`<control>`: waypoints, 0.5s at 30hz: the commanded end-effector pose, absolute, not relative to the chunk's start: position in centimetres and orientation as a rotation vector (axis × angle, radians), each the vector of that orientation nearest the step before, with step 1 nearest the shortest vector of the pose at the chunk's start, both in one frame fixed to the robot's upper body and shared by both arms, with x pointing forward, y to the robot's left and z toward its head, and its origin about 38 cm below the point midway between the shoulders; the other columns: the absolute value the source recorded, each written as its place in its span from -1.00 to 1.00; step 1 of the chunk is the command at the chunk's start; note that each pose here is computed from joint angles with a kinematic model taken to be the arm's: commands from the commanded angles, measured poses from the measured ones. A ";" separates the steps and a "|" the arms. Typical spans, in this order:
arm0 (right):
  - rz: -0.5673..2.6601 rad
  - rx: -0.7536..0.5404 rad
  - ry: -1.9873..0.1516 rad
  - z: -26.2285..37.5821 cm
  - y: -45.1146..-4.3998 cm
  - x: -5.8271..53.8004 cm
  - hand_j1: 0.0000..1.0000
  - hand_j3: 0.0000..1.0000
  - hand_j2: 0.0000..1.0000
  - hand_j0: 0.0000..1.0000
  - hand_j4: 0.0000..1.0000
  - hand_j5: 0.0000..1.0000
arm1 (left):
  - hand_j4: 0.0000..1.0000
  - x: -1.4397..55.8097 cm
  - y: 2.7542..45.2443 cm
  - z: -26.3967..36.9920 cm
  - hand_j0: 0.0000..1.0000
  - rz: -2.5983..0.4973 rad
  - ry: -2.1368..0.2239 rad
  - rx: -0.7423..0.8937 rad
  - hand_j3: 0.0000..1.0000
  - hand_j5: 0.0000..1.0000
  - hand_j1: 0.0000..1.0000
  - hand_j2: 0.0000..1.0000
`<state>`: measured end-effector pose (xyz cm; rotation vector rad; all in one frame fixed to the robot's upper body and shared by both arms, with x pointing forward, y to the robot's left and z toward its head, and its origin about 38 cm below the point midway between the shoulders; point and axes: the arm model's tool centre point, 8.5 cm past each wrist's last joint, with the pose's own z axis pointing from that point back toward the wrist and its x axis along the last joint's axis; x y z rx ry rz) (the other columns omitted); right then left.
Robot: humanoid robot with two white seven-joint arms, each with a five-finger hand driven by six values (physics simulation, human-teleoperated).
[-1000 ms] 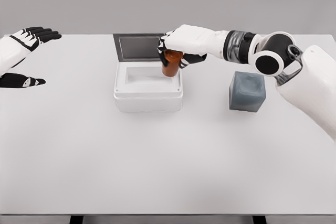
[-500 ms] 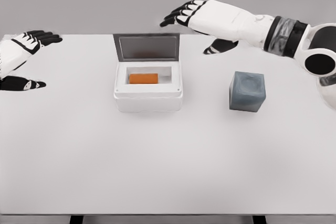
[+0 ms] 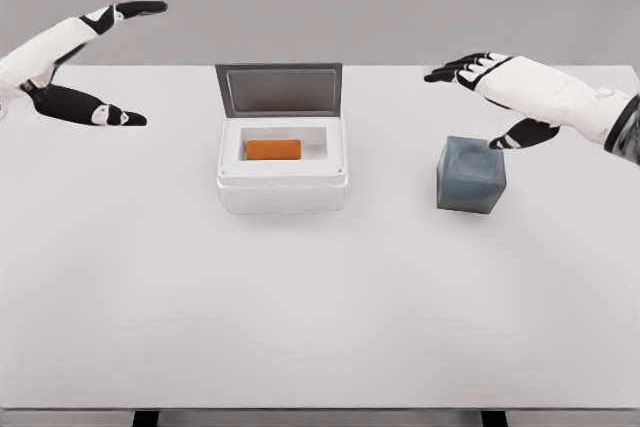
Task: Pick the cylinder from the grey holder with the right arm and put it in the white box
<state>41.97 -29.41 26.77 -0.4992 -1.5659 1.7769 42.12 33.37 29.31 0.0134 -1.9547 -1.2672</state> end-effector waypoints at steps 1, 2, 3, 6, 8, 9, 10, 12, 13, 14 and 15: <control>1.756 -0.483 -1.594 26.8 -28.9 42.1 1.00 1.00 1.00 1.00 1.00 1.00 | 1.00 43.5 32.9 27.4 1.00 -1.084 -1.836 -0.151 1.00 1.00 1.00 1.00; 1.753 -0.481 -1.596 26.7 -28.9 42.1 1.00 1.00 1.00 1.00 1.00 1.00 | 1.00 44.1 32.8 27.0 1.00 -1.054 -1.795 -0.157 1.00 1.00 1.00 1.00; 1.757 -0.480 -1.593 26.6 -28.9 42.0 1.00 1.00 1.00 1.00 1.00 1.00 | 1.00 44.8 32.8 26.6 1.00 -1.044 -1.757 -0.162 1.00 1.00 1.00 1.00; 1.752 -0.487 -1.586 26.6 -29.3 41.9 1.00 1.00 1.00 1.00 1.00 1.00 | 1.00 46.7 32.0 23.0 1.00 -0.984 -1.651 -0.211 1.00 1.00 1.00 1.00; 1.749 -0.480 -1.594 26.5 -29.0 41.9 1.00 1.00 1.00 1.00 1.00 1.00 | 1.00 47.8 31.9 21.8 1.00 -0.942 -1.627 -0.216 1.00 1.00 1.00 1.00; 1.749 -0.480 -1.597 26.6 -28.9 41.8 1.00 1.00 1.00 1.00 1.00 1.00 | 1.00 48.4 31.9 21.9 1.00 -0.923 -1.631 -0.215 1.00 1.00 1.00 1.00; 1.749 -0.480 -1.597 26.6 -28.9 41.8 1.00 1.00 1.00 1.00 1.00 1.00 | 1.00 49.0 31.8 21.7 1.00 -0.904 -1.630 -0.220 1.00 1.00 1.00 1.00; 1.752 -0.482 -1.599 26.7 -28.8 41.8 1.00 1.00 1.00 1.00 1.00 1.00 | 1.00 50.0 31.6 21.0 1.00 -0.874 -1.620 -0.225 1.00 1.00 1.00 1.00; 1.753 -0.482 -1.601 26.7 -28.8 41.7 1.00 1.00 1.00 1.00 1.00 1.00 | 1.00 50.4 31.0 21.0 1.00 -0.883 -1.613 -0.229 1.00 1.00 1.00 1.00; 1.755 -0.480 -1.598 26.6 -28.8 41.6 1.00 1.00 1.00 1.00 1.00 1.00 | 1.00 50.7 30.8 20.6 1.00 -0.879 -1.600 -0.232 1.00 1.00 1.00 1.00; 1.755 -0.478 -1.595 26.5 -28.9 41.6 1.00 1.00 1.00 1.00 1.00 1.00 | 1.00 50.8 30.6 20.3 1.00 -0.870 -1.597 -0.239 1.00 1.00 1.00 1.00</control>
